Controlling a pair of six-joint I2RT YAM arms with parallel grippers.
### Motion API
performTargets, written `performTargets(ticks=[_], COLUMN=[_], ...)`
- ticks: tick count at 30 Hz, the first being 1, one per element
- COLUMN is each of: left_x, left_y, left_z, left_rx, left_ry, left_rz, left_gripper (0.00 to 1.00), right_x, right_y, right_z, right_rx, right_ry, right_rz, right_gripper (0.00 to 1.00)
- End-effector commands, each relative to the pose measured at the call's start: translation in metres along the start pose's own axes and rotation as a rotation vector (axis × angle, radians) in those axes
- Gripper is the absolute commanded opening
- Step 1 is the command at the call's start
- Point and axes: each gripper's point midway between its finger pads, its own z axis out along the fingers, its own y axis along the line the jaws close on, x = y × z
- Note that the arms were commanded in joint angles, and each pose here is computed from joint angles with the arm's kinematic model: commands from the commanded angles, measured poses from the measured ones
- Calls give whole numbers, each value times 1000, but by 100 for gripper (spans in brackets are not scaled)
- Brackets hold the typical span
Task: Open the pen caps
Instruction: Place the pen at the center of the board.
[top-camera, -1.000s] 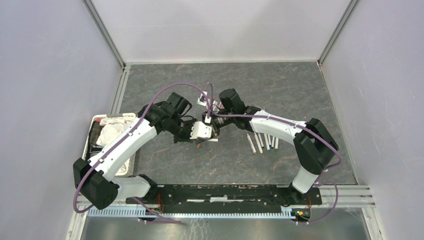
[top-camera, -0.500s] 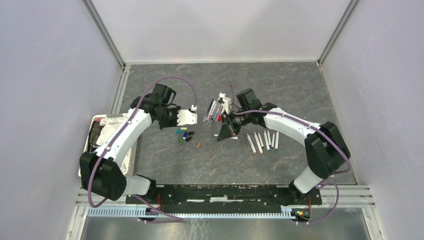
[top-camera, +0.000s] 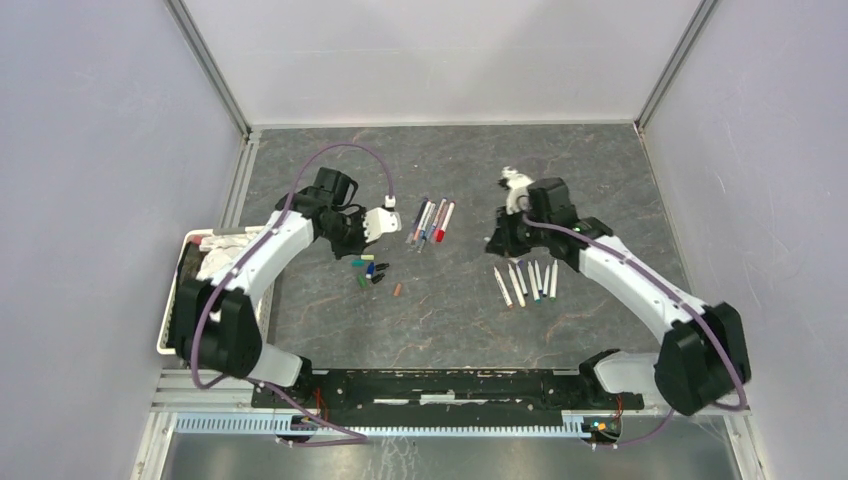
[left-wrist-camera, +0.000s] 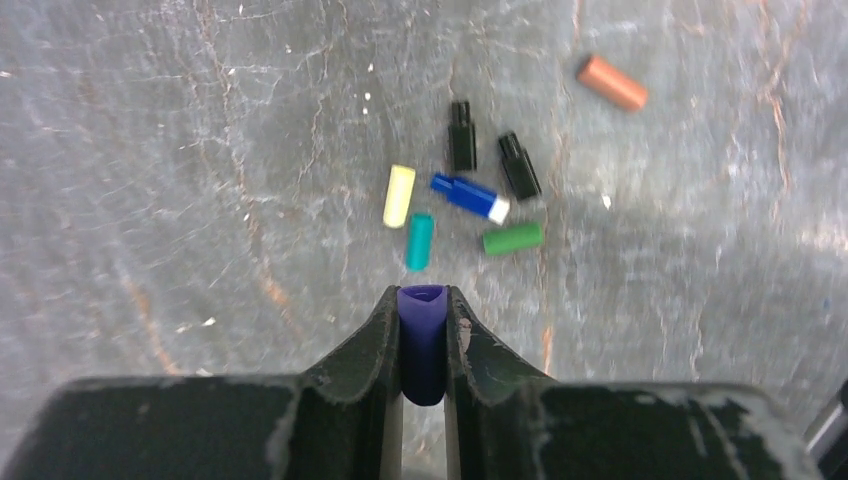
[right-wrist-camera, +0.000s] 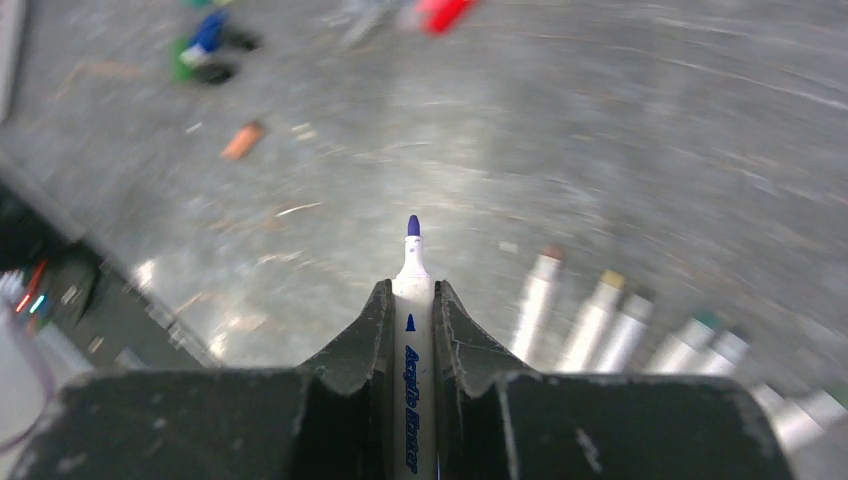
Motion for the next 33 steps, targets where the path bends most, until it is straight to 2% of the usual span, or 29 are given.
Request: performTargets(ticks=[1, 7, 13, 16, 22, 33], left_x=[-24, -19, -1, 6, 8, -5], left_y=[21, 40, 37, 32, 27, 18], left_z=[34, 68, 91, 96, 99, 83], left_rx=[-27, -25, -14, -4, 12, 61], left_ry=[-126, -94, -37, -16, -9, -46], left_rz=[-221, -346, -377, -390, -401, -406], left_gripper=[5, 5, 10, 18, 23, 37], right_x=[-3, 44, 80, 87, 94, 101], right_y=[-89, -166, -204, -213, -230, -223], right_z=[-37, -79, -90, -85, -72, -43], right_rx=[424, 726, 909, 932, 957, 822], right_ry=[-171, -236, -255, -246, -218, -158], right_rz=[194, 389, 421, 429, 424, 401], right_gripper=[0, 0, 9, 14, 17, 32])
